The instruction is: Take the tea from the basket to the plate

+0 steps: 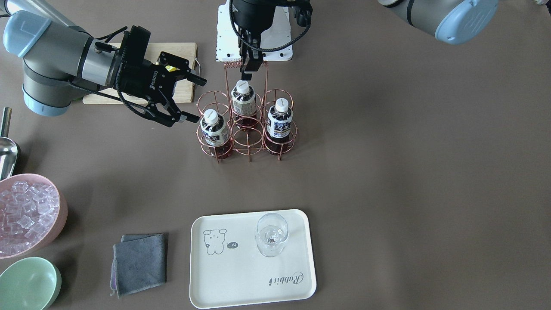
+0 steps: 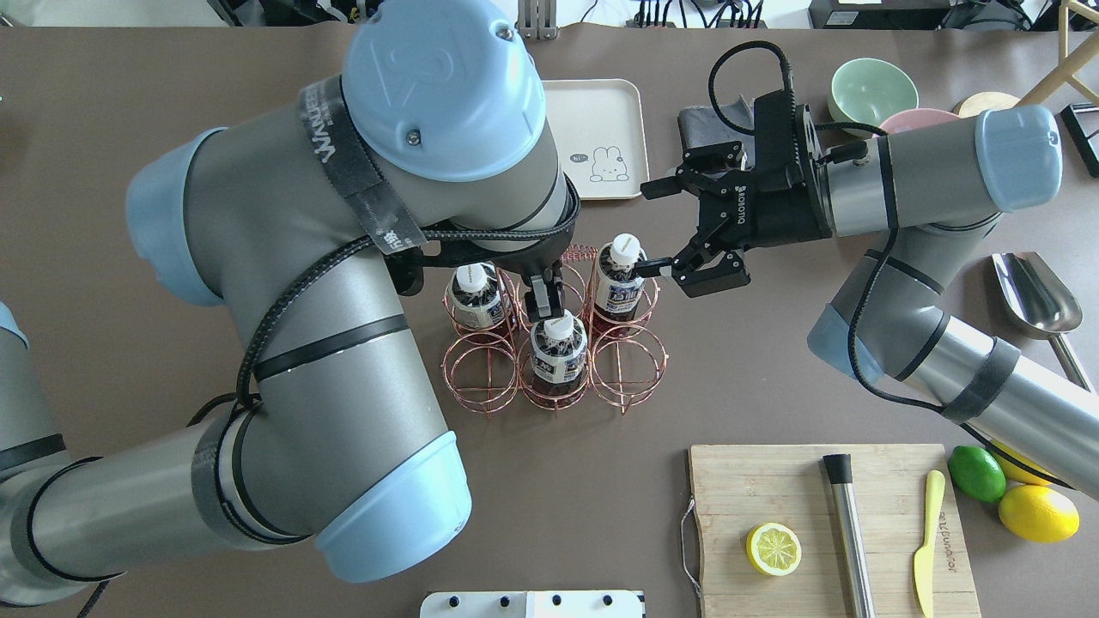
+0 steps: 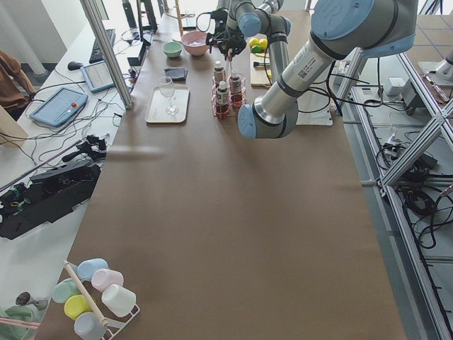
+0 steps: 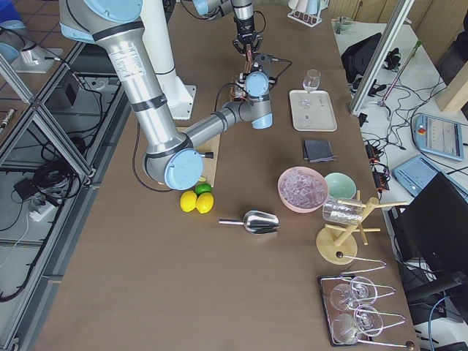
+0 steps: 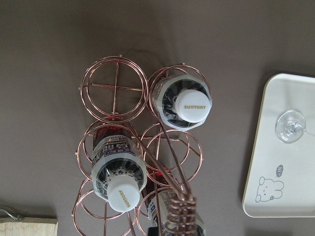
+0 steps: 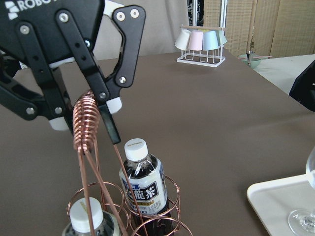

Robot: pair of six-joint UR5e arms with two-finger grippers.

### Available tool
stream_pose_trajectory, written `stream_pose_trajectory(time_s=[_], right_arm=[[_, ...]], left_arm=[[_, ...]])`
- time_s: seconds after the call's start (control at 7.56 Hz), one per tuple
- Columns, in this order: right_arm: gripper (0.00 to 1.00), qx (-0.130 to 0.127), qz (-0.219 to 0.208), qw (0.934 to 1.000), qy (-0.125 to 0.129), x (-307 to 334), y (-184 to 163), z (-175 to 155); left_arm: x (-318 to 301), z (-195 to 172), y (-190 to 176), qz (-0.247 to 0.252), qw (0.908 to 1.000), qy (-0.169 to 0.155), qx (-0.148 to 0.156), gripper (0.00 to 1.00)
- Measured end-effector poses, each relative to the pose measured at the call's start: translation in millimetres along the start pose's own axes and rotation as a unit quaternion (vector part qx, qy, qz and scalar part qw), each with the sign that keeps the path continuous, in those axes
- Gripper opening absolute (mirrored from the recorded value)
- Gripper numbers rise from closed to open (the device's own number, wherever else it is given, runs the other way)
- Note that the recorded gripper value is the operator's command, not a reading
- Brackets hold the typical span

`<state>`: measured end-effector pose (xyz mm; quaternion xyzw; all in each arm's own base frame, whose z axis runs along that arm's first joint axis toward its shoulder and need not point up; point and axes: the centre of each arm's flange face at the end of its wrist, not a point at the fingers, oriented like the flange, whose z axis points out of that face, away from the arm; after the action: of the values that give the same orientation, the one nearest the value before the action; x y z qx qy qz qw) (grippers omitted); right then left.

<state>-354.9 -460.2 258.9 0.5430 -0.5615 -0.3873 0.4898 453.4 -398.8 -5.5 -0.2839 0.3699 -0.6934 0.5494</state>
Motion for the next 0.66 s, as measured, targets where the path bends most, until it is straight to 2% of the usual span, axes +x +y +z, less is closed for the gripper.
stream_pose_trajectory(time_s=[0.66], right_arm=[[0.98, -0.006, 0.008, 0.9999, -0.008, -12.1, 14.9, 24.2]], left_arm=[[1.0, 4.3, -2.6, -0.001, 1.0000, 0.000, 0.005, 0.00]])
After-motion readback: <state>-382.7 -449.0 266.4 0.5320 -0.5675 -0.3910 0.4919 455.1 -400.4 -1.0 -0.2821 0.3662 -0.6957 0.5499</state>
